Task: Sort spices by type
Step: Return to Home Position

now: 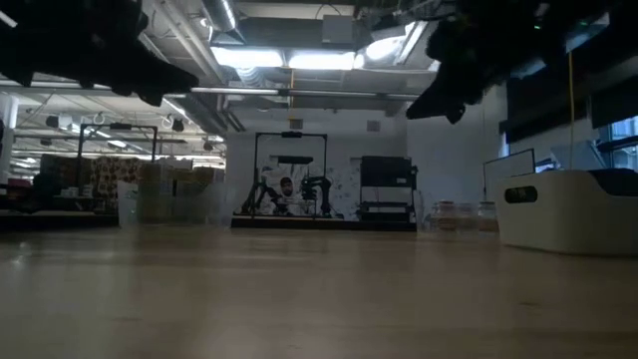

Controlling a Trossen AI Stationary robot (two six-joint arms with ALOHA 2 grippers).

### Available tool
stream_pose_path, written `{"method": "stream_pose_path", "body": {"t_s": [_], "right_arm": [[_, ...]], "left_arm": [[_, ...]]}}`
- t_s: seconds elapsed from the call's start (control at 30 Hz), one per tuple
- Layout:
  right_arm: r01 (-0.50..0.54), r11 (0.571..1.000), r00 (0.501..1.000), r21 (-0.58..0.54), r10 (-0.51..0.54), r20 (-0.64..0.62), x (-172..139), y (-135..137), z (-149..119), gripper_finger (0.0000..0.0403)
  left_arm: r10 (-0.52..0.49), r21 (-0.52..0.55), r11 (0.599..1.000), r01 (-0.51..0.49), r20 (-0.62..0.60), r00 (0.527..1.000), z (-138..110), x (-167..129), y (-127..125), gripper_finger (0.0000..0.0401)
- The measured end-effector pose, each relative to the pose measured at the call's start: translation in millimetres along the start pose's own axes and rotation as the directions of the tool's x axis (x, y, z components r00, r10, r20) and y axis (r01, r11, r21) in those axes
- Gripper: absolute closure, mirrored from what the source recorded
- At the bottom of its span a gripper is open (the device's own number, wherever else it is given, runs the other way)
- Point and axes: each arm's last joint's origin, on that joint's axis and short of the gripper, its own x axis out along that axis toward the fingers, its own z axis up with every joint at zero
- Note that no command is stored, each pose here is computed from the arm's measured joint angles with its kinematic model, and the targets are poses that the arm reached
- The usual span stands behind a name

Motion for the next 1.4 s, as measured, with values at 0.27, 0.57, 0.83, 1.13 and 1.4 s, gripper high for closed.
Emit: {"method": "stream_pose_path", "body": {"t_s": [0.27, 0.57, 0.83, 1.13, 1.4], "right_arm": [[-0.012, 1.000, 0.987, -0.009, 0.013, 0.162, -26, 4, -32, 0.0379], [-0.023, 0.999, 0.960, 0.047, 0.009, 0.279, -45, 7, -58, 0.0380], [-0.073, 0.996, 0.925, 0.048, 0.050, 0.376, -56, 13, -78, 0.0380], [-0.034, 0.998, 0.886, 0.062, 0.001, 0.464, -63, 23, -108, 0.0380], [-0.022, 0.997, 0.856, 0.079, -0.022, 0.517, -65, 24, -128, 0.0380]], "left_arm": [[0.009, -0.033, 0.999, -0.006, 0.084, 0.996, -6, -13, 0, 0.0384], [0.012, -0.041, 0.999, -0.008, 0.091, 0.996, -9, -14, -1, 0.0384], [0.021, -0.076, 0.997, -0.016, 0.071, 0.997, -10, -14, -1, 0.0384], [0.005, -0.075, 0.997, 0.001, 0.071, 0.997, -25, -15, -3, 0.0384], [-0.004, -0.097, 0.995, 0.015, 0.113, 0.994, -41, -21, -5, 0.0384]]}}
